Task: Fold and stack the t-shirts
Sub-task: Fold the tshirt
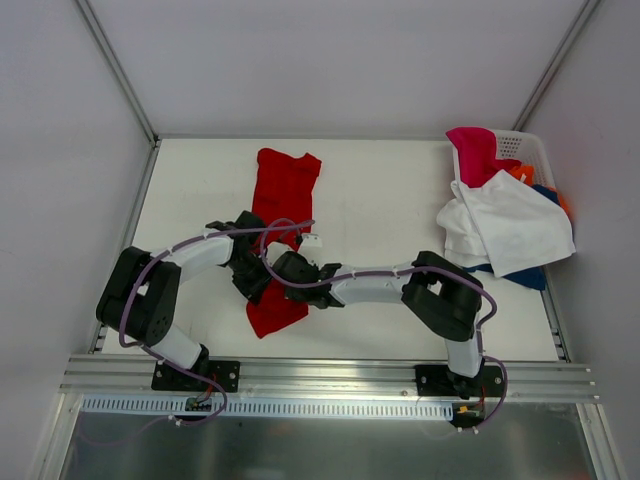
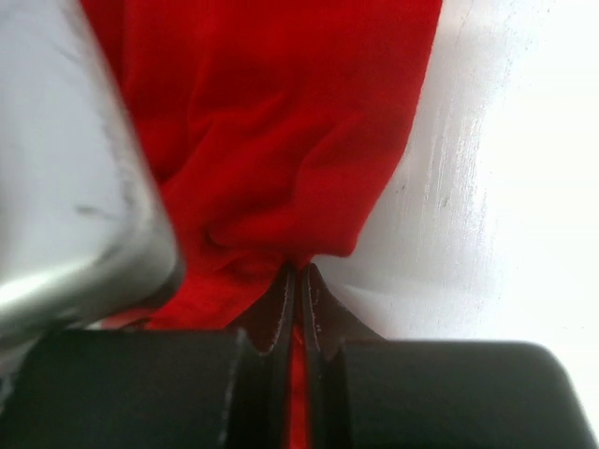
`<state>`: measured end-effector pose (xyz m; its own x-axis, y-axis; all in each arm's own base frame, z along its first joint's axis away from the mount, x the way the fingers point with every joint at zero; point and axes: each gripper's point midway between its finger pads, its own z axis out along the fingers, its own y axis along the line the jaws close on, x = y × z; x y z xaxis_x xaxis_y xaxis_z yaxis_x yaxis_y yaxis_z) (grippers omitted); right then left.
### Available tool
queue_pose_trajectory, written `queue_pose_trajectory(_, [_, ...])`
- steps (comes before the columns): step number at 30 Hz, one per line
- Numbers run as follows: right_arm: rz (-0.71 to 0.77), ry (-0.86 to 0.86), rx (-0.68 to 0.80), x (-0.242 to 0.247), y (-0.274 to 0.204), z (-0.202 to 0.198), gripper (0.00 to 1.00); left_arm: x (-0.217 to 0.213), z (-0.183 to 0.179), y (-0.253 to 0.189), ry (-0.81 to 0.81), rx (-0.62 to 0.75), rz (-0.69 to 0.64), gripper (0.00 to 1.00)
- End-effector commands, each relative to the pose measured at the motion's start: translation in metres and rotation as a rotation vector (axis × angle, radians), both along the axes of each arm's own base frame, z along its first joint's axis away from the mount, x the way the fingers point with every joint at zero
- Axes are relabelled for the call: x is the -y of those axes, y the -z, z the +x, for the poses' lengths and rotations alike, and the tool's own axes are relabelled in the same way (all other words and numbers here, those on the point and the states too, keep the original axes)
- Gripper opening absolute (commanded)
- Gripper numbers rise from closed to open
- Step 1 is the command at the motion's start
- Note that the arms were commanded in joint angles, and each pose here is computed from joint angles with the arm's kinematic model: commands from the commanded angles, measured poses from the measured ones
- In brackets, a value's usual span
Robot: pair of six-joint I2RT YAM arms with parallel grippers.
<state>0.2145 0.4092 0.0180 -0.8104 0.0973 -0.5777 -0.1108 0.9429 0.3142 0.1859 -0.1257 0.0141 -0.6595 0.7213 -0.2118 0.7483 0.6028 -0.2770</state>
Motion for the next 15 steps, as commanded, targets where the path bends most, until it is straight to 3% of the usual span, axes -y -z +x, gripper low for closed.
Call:
queue_pose_trajectory(1, [-0.108, -0.004, -0.088, 0.03, 0.035, -0.02, 0.01, -0.006, -0.013, 0.007, 0.029, -0.006, 0.063, 0.1])
queue_pose_trajectory(3, [-0.113, -0.002, -0.085, 0.034, 0.035, -0.022, 0.01, -0.006, -0.011, 0.002, 0.024, 0.019, 0.065, 0.01])
queue_pose_trajectory(15, [-0.138, -0.022, -0.007, 0.052, -0.023, -0.054, 0.01, 0.001, -0.009, -0.064, 0.066, 0.151, -0.038, 0.0])
